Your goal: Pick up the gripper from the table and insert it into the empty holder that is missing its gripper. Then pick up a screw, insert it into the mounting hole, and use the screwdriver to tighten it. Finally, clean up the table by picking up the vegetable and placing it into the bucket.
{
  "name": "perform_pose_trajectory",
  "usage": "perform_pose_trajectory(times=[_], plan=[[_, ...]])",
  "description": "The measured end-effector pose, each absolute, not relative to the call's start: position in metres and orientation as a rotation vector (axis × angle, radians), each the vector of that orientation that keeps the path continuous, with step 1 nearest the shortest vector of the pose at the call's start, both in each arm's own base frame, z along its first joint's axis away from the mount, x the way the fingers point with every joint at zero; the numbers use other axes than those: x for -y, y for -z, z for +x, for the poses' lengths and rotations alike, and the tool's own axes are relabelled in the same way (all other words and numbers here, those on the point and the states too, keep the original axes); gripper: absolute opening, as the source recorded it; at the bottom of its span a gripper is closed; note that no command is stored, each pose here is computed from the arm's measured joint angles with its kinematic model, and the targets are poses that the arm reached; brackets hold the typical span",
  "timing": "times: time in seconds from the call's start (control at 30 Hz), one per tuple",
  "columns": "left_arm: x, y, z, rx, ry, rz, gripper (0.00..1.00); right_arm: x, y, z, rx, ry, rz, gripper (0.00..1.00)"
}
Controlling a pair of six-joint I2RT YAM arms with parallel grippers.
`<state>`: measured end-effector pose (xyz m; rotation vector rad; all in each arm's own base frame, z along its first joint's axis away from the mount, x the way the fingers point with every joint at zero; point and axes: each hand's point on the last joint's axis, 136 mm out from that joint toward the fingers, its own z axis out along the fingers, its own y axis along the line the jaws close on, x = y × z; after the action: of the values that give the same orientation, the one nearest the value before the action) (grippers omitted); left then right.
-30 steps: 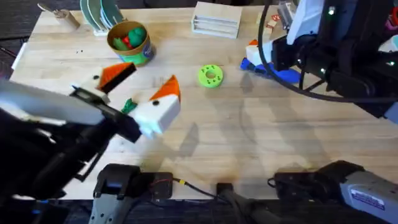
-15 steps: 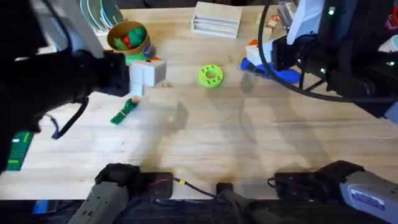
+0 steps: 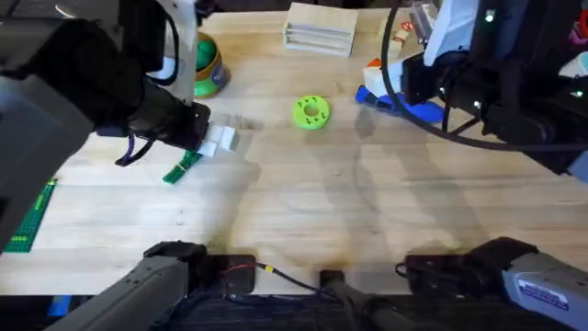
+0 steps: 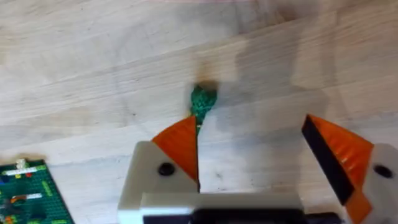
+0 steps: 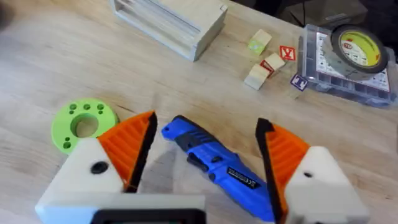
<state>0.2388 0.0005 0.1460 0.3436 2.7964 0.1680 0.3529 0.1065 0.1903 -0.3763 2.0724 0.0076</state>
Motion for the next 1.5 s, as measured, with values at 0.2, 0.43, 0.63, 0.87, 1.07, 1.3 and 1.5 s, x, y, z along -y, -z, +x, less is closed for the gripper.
perform_pose_trajectory(times=[0.2, 0.43, 0.63, 0.87, 1.07, 1.3, 1.5], plan=[[-0.035, -0.106, 0.243, -2.879, -0.283, 0.272, 0.991, -0.107, -0.190, 0.353, -2.072, -0.008, -0.376, 0.991], [-0.073, -0.068, 0.240, -2.901, -0.340, 0.089, 0.991, -0.107, -0.190, 0.353, -2.072, -0.008, -0.376, 0.992], [-0.076, -0.062, 0.241, -2.891, -0.346, 0.151, 0.991, -0.107, -0.190, 0.353, -2.072, -0.008, -0.376, 0.991], [-0.063, -0.037, 0.229, -2.943, -0.265, 0.412, 0.991, -0.107, -0.190, 0.353, -2.072, -0.007, -0.377, 0.992], [-0.062, -0.037, 0.230, -2.931, -0.259, 0.475, 0.991, -0.107, -0.190, 0.353, -2.073, -0.008, -0.376, 0.991], [-0.060, -0.035, 0.228, -2.951, -0.241, 0.509, 0.991, -0.107, -0.190, 0.353, -2.072, -0.008, -0.376, 0.991], [-0.059, -0.034, 0.228, -2.957, -0.225, 0.525, 0.905, -0.107, -0.190, 0.353, -2.072, -0.007, -0.376, 0.991]])
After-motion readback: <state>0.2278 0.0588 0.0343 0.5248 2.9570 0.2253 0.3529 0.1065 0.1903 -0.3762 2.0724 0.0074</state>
